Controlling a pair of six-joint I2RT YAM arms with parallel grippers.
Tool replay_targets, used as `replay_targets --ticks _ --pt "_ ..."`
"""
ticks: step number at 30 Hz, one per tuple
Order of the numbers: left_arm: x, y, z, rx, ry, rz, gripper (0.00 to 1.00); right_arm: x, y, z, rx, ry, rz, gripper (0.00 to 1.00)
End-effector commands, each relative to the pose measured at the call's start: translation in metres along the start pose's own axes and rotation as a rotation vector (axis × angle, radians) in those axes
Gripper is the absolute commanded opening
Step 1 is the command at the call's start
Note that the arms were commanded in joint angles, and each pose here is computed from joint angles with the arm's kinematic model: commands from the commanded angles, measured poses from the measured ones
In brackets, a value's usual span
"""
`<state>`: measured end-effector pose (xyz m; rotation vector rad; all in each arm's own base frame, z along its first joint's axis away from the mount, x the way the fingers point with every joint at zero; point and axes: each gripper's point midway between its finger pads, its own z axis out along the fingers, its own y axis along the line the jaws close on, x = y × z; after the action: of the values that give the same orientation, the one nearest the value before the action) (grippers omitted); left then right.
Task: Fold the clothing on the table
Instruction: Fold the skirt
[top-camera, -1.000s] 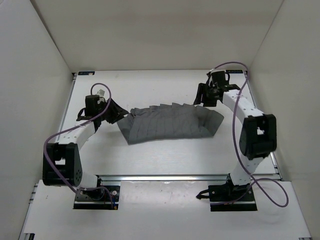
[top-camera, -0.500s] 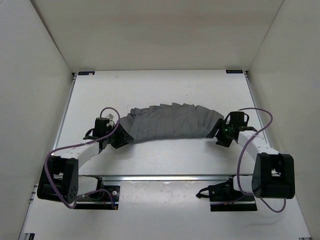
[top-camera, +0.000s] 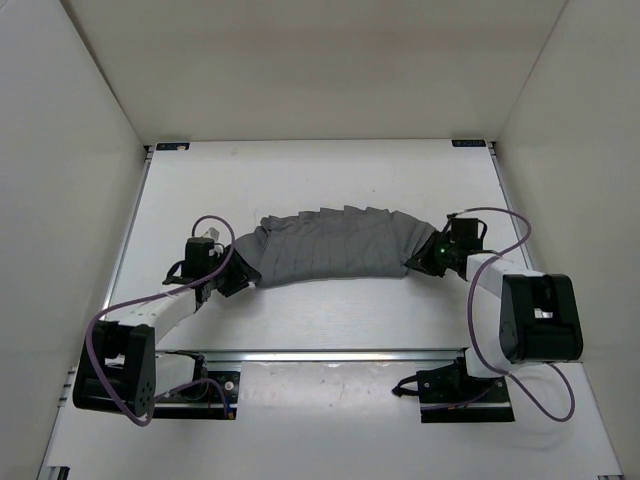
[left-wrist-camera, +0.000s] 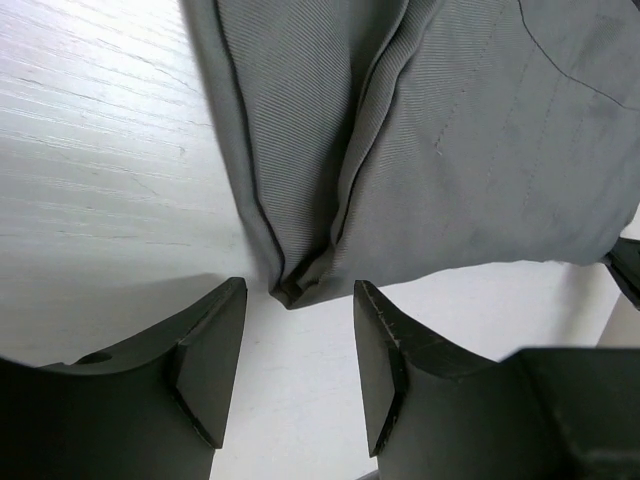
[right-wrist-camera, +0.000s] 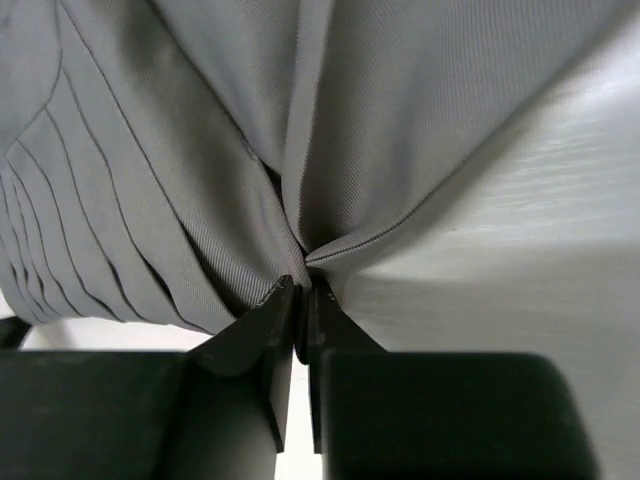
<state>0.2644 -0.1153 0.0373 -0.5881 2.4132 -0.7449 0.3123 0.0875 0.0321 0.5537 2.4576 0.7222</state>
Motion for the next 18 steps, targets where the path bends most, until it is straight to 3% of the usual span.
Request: replay_targets --ticks 1,12,13,14,15,18 --pt "-0.005 0.007 -0.001 -0.032 -0.032 0.017 0.57 -0.014 0.021 -0.003 -0.067 -0.048 -0.042 0.0" --pt "0.011 0.012 0.026 -0.032 0.006 -0.038 0.54 -0.021 0.035 -0.01 -0.092 -0.068 -0.119 0.0" --pt "0.008 0.008 0.028 -0.013 -0.012 -0.043 0.44 -0.021 0.037 -0.012 -0.101 -0.063 -0.123 0.0" --pt "0.009 0.009 0.03 -0.002 -0.013 -0.046 0.16 -0.027 0.043 -0.014 -0.111 -0.069 -0.136 0.01" --pt "0.007 0.009 0.031 -0.011 -0.018 -0.042 0.03 -0.03 0.052 -0.017 -0.12 -0.064 -0.173 0.0" --pt "0.012 0.012 0.035 -0.039 -0.012 -0.018 0.0 -0.054 0.082 -0.034 -0.13 -0.093 -0.274 0.0"
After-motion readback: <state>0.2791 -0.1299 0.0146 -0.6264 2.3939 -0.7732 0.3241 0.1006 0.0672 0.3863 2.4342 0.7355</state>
